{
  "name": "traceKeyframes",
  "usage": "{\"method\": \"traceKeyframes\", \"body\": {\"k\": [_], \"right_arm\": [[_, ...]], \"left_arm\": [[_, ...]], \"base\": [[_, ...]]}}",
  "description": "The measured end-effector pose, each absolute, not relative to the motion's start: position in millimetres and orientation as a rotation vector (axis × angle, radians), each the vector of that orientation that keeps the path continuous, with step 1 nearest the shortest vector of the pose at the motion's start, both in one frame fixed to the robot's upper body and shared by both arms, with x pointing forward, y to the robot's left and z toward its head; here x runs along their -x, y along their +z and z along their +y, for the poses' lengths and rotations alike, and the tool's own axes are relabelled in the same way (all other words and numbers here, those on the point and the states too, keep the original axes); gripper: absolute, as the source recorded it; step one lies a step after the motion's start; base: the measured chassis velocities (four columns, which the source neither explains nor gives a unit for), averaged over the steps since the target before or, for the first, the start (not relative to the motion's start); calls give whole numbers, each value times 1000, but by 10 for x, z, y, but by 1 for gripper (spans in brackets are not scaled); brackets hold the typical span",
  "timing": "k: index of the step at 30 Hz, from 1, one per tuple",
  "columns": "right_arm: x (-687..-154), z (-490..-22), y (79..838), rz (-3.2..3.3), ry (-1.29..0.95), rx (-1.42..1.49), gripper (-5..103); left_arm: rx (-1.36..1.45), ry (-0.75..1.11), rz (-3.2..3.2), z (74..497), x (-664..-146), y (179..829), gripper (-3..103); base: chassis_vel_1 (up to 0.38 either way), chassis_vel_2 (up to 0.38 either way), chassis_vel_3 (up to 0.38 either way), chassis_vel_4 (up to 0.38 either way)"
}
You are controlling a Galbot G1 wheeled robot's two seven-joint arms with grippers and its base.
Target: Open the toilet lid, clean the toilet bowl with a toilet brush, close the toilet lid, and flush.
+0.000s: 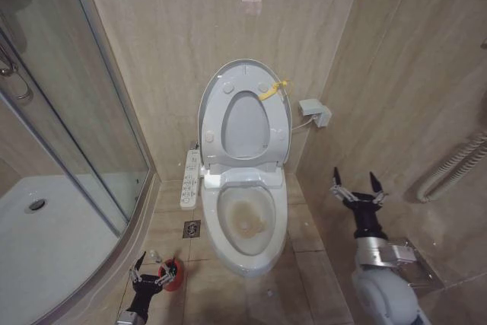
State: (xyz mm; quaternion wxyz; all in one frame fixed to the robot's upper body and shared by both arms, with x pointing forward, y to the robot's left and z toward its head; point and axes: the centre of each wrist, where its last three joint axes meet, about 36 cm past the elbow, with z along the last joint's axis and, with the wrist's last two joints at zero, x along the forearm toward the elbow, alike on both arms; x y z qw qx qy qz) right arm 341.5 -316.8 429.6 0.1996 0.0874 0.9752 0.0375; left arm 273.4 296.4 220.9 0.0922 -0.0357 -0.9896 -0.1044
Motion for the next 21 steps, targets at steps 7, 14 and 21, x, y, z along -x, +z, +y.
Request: {"method": "traceKeyframes", "body": {"k": [7, 14, 21], "right_arm": [[-3474, -3261, 4428, 2724, 182, -274, 100], [-3473, -3267, 4421, 2727, 198, -271, 100], [-3472, -3233, 4415, 2738, 257, -306, 100]], "left_arm": [[91, -389, -2918, 3011, -2836, 1969, 100], [113, -421, -2915, 3199, -2892, 1806, 100], [147, -350, -2903, 3223, -3194, 1595, 100]], "base": [[0, 0, 0, 0], [0, 0, 0, 0], [0, 0, 0, 0]]}}
